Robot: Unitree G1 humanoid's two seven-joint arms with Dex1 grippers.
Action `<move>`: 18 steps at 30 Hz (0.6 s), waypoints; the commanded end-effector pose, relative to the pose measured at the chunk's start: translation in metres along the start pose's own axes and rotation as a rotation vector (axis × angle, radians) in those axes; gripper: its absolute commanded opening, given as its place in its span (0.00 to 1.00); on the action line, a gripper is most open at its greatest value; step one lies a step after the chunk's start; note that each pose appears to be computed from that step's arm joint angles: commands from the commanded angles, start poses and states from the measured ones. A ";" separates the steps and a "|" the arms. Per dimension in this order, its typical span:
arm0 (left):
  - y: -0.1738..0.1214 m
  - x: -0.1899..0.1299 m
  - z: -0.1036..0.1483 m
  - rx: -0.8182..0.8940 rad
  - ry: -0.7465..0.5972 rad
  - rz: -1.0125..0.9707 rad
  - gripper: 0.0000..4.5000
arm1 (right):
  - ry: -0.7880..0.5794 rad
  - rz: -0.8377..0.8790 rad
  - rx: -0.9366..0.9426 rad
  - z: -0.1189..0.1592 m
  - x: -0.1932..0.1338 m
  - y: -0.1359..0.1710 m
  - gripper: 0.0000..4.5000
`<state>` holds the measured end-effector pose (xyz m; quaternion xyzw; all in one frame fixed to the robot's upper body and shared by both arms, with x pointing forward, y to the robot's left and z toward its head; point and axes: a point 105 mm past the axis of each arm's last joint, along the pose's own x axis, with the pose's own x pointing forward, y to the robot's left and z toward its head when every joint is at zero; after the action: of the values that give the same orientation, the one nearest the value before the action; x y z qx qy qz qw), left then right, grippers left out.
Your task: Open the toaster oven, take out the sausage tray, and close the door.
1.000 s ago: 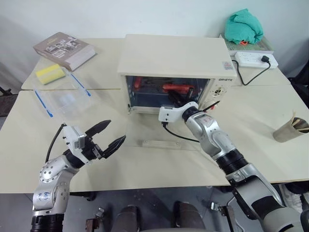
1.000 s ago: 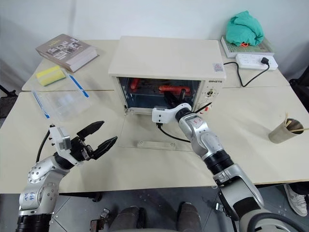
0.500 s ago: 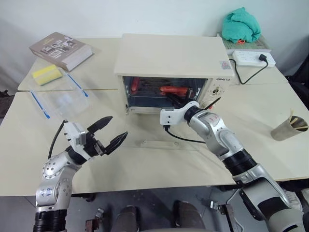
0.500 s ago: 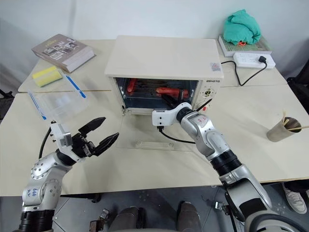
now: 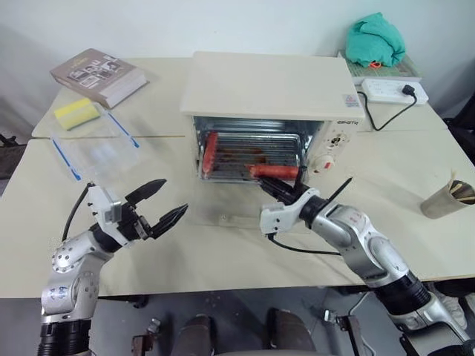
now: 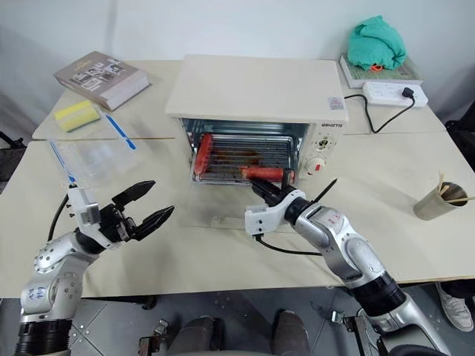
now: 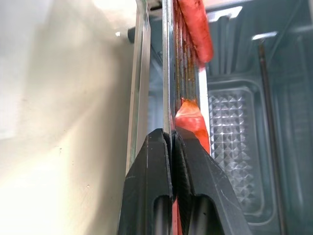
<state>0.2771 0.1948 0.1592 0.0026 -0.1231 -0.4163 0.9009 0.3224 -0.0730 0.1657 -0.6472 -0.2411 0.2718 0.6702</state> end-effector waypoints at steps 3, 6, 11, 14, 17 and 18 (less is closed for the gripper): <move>0.000 -0.004 0.010 -0.006 -0.024 -0.004 1.00 | -0.042 -0.081 -0.041 0.011 -0.014 -0.019 0.02; 0.001 -0.003 0.011 -0.074 -0.032 -0.004 1.00 | -0.042 -0.063 -0.044 0.013 -0.022 -0.014 0.02; 0.001 -0.002 0.012 -0.118 -0.027 -0.021 1.00 | -0.033 -0.040 -0.054 0.012 -0.032 -0.009 0.02; 0.002 -0.001 0.012 -0.129 -0.018 -0.026 1.00 | -0.020 -0.026 -0.053 0.010 -0.037 -0.006 0.02; 0.002 0.000 0.011 -0.164 -0.008 -0.029 1.00 | -0.017 -0.020 -0.054 0.011 -0.040 -0.005 0.02; 0.001 0.001 0.010 -0.184 0.000 -0.036 1.00 | -0.016 -0.019 -0.052 0.012 -0.041 -0.004 0.02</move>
<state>0.2786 0.1973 0.1565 -0.0798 -0.0718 -0.4309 0.8960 0.2905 -0.0917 0.1525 -0.6580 -0.2304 0.2868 0.6570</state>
